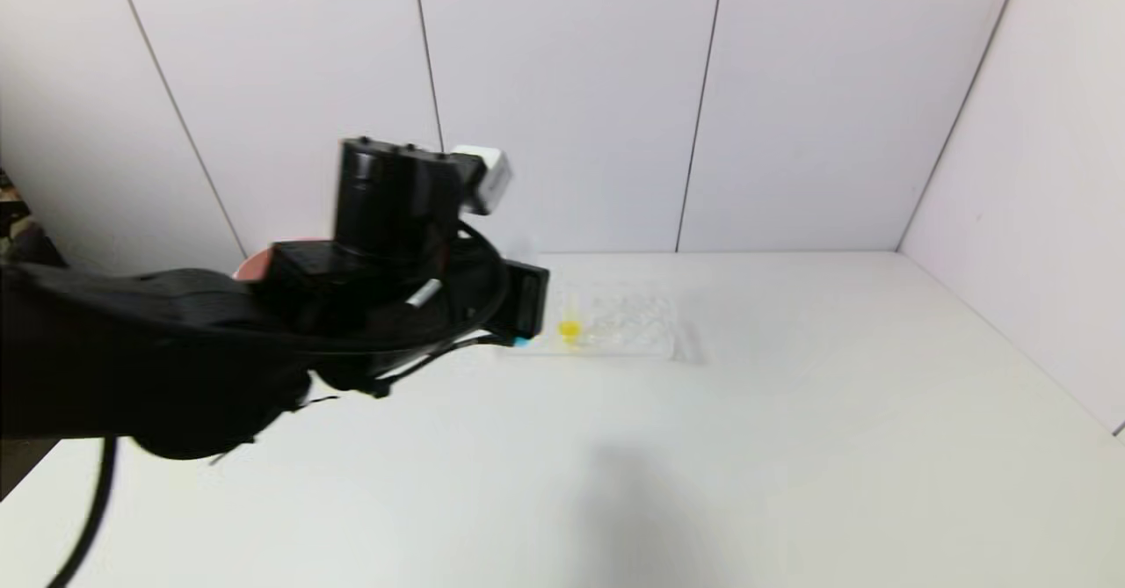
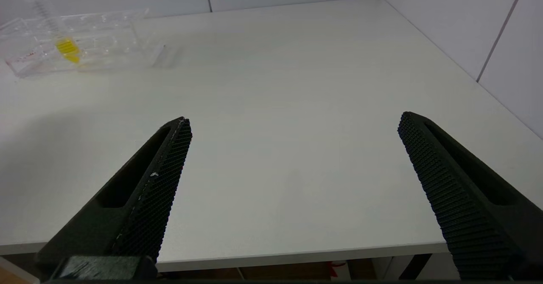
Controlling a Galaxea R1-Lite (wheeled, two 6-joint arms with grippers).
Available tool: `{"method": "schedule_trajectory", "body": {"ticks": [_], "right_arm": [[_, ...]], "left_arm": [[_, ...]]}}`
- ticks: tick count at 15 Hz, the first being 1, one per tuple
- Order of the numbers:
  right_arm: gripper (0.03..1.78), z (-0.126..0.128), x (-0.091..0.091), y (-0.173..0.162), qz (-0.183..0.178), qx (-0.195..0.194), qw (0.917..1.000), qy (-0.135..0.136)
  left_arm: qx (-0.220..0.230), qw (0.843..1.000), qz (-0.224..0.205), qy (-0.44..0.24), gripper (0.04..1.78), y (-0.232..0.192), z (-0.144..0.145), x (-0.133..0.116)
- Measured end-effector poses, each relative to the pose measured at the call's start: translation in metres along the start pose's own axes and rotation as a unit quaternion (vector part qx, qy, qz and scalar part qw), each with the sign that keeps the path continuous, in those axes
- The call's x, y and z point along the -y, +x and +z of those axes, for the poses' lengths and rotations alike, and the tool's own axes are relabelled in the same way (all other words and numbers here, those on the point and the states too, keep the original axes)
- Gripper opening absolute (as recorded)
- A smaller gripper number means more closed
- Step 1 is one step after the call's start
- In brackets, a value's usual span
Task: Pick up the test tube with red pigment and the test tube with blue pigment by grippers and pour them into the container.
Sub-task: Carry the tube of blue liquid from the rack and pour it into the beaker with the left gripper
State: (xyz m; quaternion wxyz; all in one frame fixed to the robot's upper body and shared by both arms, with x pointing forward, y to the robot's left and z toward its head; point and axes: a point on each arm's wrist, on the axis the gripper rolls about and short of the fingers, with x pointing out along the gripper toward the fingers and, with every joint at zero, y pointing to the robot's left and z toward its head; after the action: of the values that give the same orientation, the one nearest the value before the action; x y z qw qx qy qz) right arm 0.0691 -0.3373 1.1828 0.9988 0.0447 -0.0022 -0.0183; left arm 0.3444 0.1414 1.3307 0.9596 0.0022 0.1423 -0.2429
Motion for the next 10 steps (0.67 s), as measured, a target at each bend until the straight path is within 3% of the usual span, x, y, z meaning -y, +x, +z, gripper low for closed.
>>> {"method": "schedule_trajectory", "body": {"ticks": [3, 6, 10], "right_arm": [[1.77, 0.0, 0.0, 0.0, 0.0, 0.0, 1.0, 0.0], [1.77, 0.0, 0.0, 0.0, 0.0, 0.0, 1.0, 0.0], [1.77, 0.0, 0.0, 0.0, 0.0, 0.0, 1.0, 0.0]], "left_arm": [[0.005, 1.0, -0.016, 0.015, 0.44, -0.043, -0.002, -0.065], [0.014, 1.0, -0.004, 0.005, 0.44, -0.078, -0.005, -0.123], [0.02, 1.0, 0.001, 0.018, 0.44, -0.107, -0.015, -0.183]]}}
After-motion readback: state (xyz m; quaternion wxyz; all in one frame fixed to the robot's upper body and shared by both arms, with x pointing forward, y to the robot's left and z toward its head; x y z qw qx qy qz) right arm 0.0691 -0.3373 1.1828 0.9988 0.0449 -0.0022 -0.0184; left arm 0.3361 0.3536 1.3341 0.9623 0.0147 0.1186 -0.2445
